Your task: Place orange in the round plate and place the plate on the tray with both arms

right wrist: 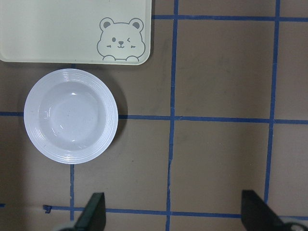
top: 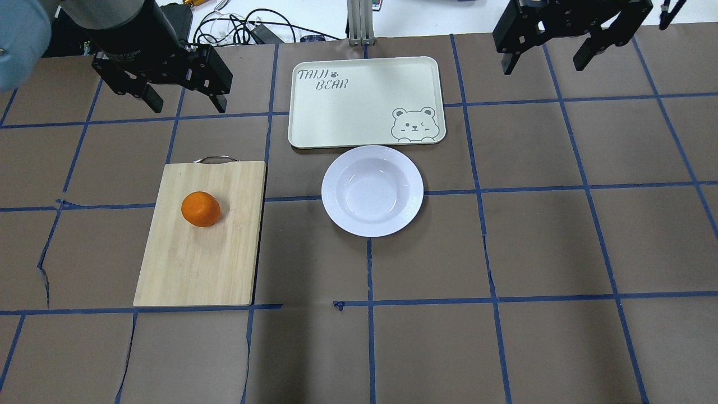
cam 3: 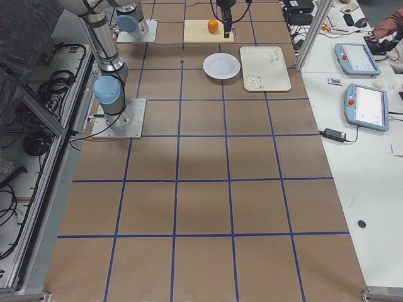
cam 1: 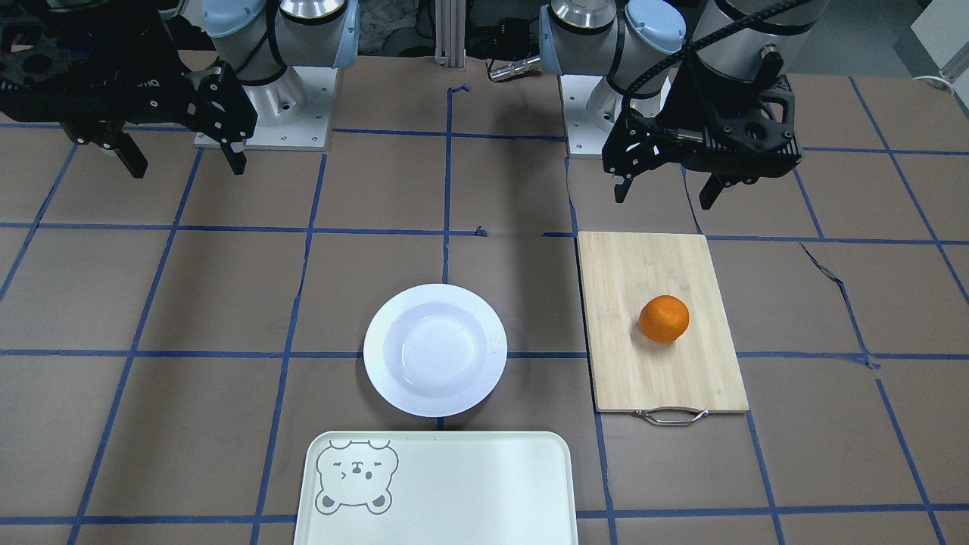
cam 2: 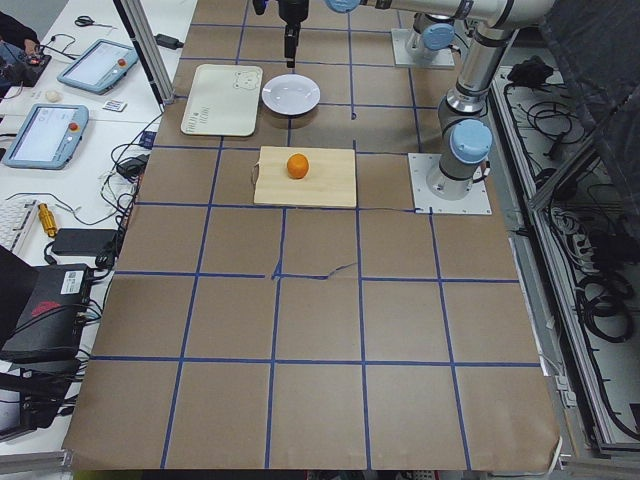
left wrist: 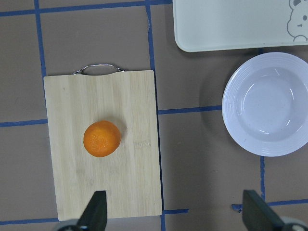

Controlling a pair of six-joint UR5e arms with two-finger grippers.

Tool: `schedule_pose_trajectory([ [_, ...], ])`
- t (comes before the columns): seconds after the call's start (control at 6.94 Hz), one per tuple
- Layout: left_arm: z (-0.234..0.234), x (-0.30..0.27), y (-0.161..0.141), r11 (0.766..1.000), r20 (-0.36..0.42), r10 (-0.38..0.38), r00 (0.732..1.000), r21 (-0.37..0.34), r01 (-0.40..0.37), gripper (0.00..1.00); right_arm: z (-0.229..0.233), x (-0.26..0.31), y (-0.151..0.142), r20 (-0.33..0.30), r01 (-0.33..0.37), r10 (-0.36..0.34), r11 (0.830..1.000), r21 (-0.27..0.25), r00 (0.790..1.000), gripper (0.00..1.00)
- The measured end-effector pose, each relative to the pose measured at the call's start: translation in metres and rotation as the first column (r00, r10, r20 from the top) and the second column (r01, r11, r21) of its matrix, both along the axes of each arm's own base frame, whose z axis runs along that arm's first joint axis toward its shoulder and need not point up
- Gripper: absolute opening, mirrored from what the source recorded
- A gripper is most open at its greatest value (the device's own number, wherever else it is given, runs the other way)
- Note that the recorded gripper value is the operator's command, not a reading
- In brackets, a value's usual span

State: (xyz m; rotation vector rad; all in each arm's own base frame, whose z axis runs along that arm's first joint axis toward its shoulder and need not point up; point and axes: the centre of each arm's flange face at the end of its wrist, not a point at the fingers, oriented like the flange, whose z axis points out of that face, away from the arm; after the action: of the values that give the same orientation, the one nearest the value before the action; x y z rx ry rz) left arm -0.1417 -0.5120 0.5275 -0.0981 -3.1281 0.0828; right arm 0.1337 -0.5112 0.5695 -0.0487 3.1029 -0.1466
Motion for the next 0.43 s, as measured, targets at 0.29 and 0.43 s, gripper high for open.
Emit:
schedule_pose_trajectory([
  [0.29,0.0,0.0,0.0,1.0,0.0,0.0,1.0,0.0,0.0,1.0,-0.0016,0.0021,-0.0004,-0.001,0.008,-0.008,1.0,0.008,1.0,1.0],
  [0.43,-0.0002,0.0,0.0,1.0,0.0,0.0,1.0,0.0,0.0,1.0,-0.0048,0.0036,-0.0018,-0.001,0.007,-0.007,1.0,0.02,1.0,1.0],
])
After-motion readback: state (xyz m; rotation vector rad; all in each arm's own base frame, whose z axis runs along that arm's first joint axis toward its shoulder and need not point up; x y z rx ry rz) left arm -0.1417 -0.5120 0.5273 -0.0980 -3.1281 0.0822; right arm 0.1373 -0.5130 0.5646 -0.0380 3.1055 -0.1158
